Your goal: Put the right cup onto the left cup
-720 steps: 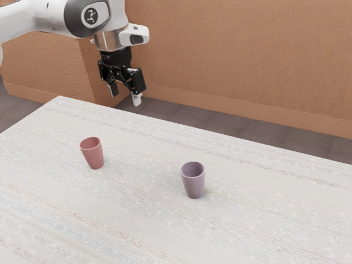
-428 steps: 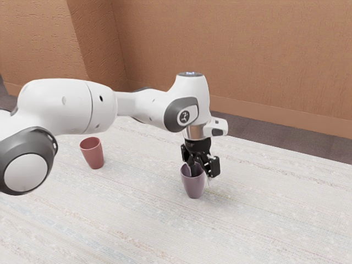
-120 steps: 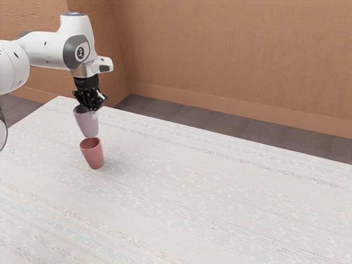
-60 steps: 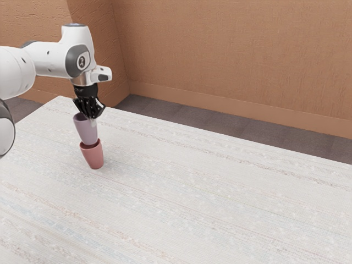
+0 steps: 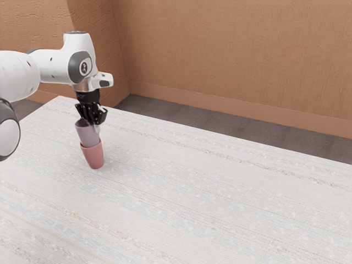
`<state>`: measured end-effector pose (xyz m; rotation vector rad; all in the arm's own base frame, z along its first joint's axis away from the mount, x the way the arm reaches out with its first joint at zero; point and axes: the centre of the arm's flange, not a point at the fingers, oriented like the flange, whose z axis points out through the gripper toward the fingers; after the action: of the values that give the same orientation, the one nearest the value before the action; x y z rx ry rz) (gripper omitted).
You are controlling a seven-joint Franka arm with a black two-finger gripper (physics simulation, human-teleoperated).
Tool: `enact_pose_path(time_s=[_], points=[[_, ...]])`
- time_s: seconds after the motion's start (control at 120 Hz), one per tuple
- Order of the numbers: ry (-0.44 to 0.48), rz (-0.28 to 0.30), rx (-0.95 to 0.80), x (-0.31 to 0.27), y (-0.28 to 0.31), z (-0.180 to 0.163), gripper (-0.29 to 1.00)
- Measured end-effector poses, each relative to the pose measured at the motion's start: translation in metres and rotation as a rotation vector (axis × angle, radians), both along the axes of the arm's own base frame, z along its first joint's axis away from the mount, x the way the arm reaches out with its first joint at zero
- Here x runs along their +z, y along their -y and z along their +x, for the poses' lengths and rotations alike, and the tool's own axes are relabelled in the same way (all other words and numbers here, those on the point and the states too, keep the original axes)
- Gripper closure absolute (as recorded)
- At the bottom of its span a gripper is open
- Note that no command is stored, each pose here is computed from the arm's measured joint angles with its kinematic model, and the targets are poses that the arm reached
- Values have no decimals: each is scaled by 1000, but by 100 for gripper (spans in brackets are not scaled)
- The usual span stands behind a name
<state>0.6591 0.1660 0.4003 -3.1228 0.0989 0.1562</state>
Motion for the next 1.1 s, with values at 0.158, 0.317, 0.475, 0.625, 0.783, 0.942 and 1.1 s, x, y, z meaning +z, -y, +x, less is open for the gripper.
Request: enact_pose_path(time_s=[0.158, 0.317, 0.475, 0.625, 0.783, 0.942, 1.1], points=[[2, -8, -9, 0, 4, 0, 30], [11, -20, -6, 9, 4, -2, 14], [35, -33, -8, 34, 10, -8, 7], [59, -51, -17, 66, 22, -22, 3], [77, -91, -65, 104, 59, -63, 2], [70, -102, -138, 126, 102, -82, 1], [50, -102, -207, 136, 141, -97, 0]])
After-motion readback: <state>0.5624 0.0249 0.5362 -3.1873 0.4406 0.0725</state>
